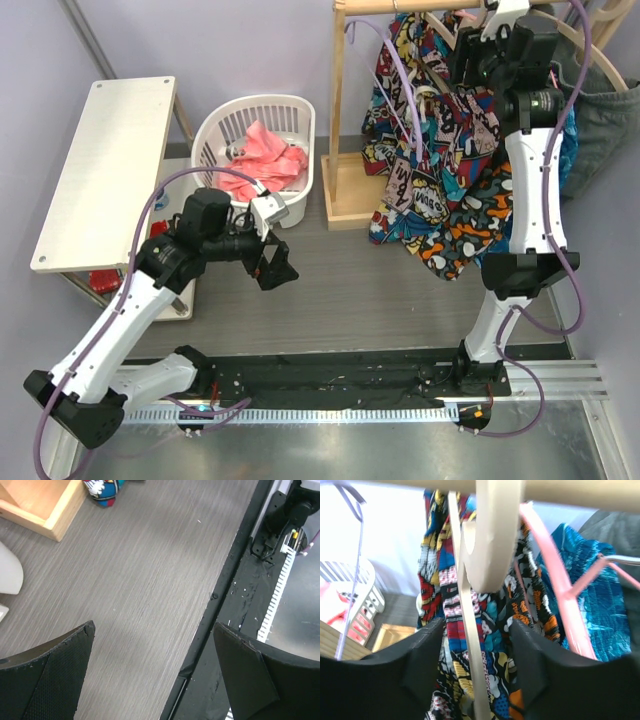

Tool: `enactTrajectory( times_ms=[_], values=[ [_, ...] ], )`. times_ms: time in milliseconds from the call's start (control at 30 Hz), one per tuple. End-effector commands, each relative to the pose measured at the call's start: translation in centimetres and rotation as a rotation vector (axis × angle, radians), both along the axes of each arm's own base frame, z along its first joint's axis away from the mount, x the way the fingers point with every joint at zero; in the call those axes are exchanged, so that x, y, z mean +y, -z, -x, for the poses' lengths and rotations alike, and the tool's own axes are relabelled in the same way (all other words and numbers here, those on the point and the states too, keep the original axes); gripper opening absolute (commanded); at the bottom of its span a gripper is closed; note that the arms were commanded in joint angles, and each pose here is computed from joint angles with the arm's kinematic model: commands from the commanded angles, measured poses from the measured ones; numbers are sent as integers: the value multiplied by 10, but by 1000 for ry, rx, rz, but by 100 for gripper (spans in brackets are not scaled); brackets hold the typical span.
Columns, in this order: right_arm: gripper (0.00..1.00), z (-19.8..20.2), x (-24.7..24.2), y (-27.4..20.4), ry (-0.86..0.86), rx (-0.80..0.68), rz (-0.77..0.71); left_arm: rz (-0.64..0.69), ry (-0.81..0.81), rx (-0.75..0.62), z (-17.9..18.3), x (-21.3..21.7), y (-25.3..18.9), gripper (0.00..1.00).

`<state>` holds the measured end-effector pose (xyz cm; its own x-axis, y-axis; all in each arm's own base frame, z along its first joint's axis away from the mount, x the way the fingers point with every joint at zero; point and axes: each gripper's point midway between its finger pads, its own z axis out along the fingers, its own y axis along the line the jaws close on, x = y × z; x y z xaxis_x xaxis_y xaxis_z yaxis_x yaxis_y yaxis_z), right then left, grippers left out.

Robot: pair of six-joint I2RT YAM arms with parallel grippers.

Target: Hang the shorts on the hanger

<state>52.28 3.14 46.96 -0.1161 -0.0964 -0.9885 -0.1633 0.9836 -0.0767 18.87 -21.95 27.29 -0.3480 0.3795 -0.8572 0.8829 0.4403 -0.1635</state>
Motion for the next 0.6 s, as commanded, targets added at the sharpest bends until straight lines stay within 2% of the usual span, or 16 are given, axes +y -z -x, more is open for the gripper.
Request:
enactTrajectory(
  times_ms=[0, 133, 400, 433, 500, 567],
  values=[
    [66, 34, -7, -61, 29, -157, -7, 54, -52, -52, -13, 1, -24, 100],
    [72, 55, -1, -78, -3, -192, -8, 55, -115, -46, -25, 10, -30, 100],
    [83, 99, -4, -105, 0, -258, 9, 57, -287, 90, -60, 34, -36, 100],
    [85, 114, -3, -116, -4, -287, 10, 62, -303, 77, -65, 36, -46, 100],
    [87, 122, 0, -112, -23, -277, 12, 18, -346, 135, -75, 46, -38, 100],
    [89, 149, 6, -120, -64, -301, 9, -22, -369, 185, -82, 52, -41, 100]
  ],
)
